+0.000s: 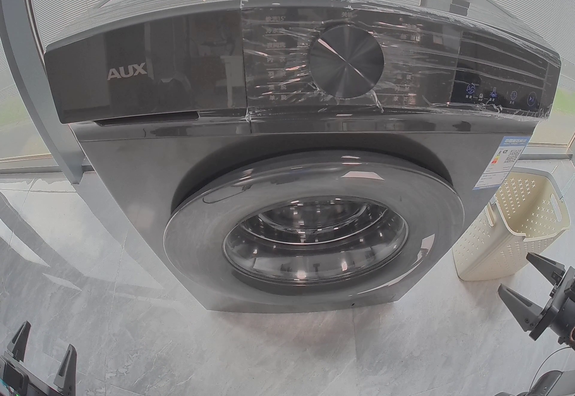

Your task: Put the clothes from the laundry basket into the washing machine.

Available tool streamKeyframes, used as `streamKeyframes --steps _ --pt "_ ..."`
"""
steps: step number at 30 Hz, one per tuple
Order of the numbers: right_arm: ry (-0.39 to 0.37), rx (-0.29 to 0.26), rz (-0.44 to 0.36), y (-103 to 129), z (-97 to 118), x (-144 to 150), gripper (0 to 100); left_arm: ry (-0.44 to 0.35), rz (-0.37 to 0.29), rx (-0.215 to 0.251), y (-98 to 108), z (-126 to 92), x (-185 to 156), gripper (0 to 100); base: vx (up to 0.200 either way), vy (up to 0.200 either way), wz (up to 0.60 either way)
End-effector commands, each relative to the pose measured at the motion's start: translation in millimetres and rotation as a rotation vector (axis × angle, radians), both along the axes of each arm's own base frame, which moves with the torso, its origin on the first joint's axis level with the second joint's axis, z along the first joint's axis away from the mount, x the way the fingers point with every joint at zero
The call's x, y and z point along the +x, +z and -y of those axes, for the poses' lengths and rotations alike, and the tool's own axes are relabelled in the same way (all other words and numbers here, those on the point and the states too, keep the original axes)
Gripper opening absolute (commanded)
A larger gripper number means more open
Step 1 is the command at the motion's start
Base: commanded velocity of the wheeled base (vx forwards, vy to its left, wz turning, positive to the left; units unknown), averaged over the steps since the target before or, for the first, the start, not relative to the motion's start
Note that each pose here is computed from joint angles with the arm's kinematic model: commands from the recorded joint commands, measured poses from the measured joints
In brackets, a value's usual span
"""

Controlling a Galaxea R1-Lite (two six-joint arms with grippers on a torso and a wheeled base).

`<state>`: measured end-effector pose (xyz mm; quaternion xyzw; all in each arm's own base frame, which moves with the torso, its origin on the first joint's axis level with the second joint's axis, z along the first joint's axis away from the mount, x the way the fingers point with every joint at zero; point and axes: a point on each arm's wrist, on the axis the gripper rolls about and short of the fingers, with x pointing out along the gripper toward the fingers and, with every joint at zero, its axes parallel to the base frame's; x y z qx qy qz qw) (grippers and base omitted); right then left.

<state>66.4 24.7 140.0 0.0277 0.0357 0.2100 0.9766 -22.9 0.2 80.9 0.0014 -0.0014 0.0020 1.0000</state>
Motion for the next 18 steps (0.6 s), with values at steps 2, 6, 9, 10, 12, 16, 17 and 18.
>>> streamKeyframes --steps 2,6,9,10,12,16,17,18 --pt "-0.094 -0.028 0.077 -6.7 13.2 -26.4 100 0.001 0.000 -0.001 -4.8 0.0 0.0 100 0.000 0.000 0.00" --pt "-0.128 -0.017 0.131 -7.8 17.0 -39.1 100 0.001 0.000 -0.003 -4.8 0.0 0.0 100 0.000 0.000 0.00" --pt "-0.158 -0.009 0.171 -11.2 19.7 -50.7 100 0.001 0.000 -0.003 -4.8 0.0 0.0 100 0.000 0.000 0.00" --pt "-0.169 -0.006 0.179 -13.4 20.5 -54.8 100 0.001 0.000 -0.003 -4.8 0.0 0.0 100 0.000 0.000 0.00" --pt "-0.179 -0.006 0.185 -16.0 21.2 -58.9 100 0.001 0.000 -0.003 -4.8 0.0 0.0 100 0.000 0.000 0.00" --pt "-0.201 -0.005 0.199 -34.9 23.8 -78.8 100 0.002 0.000 -0.004 -4.8 0.0 0.0 100 0.000 0.000 0.00" --pt "-0.201 -0.004 0.194 -39.9 24.2 -82.3 100 0.002 0.000 -0.006 -4.8 0.0 0.0 100 0.000 0.000 0.00" --pt "-0.202 -0.004 0.189 -43.3 24.4 -84.3 100 0.002 0.000 -0.006 -4.8 0.0 0.0 100 0.000 0.000 0.00"
